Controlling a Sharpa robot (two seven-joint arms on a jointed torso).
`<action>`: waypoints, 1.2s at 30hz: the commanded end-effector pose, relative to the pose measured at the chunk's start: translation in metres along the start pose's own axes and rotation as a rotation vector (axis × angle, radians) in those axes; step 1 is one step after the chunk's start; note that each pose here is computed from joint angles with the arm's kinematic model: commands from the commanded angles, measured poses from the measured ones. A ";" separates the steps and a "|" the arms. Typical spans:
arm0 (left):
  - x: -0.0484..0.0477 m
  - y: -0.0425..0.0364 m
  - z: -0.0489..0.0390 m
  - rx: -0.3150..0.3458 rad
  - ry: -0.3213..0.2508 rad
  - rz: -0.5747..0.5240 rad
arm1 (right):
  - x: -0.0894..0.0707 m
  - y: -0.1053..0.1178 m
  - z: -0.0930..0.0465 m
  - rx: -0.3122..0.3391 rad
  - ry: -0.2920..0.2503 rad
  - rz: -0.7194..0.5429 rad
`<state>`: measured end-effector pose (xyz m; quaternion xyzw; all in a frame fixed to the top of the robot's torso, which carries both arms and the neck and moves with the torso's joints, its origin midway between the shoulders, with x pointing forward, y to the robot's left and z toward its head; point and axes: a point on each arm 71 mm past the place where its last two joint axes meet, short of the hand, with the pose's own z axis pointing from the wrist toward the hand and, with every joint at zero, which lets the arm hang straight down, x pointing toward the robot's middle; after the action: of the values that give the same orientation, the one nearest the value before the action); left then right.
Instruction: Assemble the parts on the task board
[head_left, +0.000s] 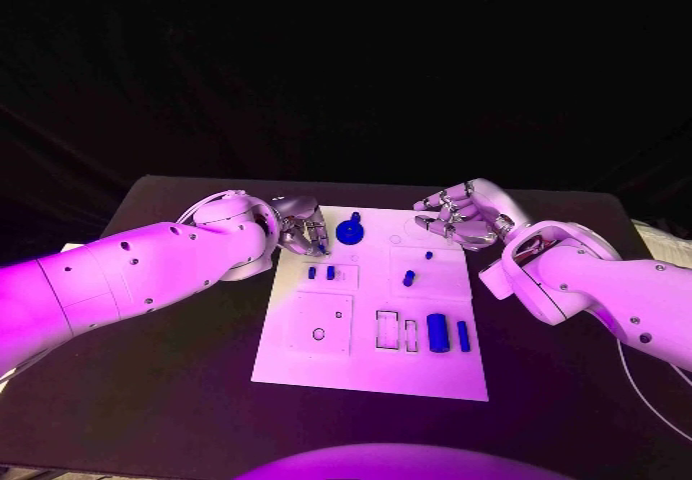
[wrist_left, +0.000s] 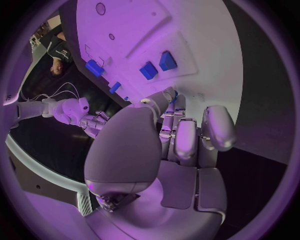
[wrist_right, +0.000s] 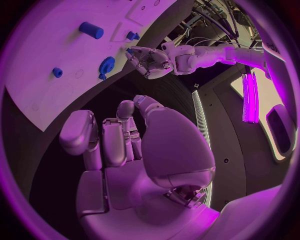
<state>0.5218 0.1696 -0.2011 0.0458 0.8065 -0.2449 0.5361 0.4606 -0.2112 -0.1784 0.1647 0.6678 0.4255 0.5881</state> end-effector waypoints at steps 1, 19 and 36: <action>0.0014 -0.0027 0.0011 0.007 0.017 -0.002 | 0.001 0.001 0.000 -0.011 0.011 -0.001; 0.0040 -0.0110 0.0076 0.013 0.019 0.023 | 0.002 0.002 0.000 -0.013 0.013 0.000; 0.0086 -0.0090 0.0112 -0.013 0.056 0.089 | 0.002 0.002 0.000 -0.012 0.012 -0.001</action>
<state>0.5255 0.1531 -0.2036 0.0730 0.8092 -0.2324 0.5347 0.4601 -0.2107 -0.1782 0.1643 0.6678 0.4264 0.5876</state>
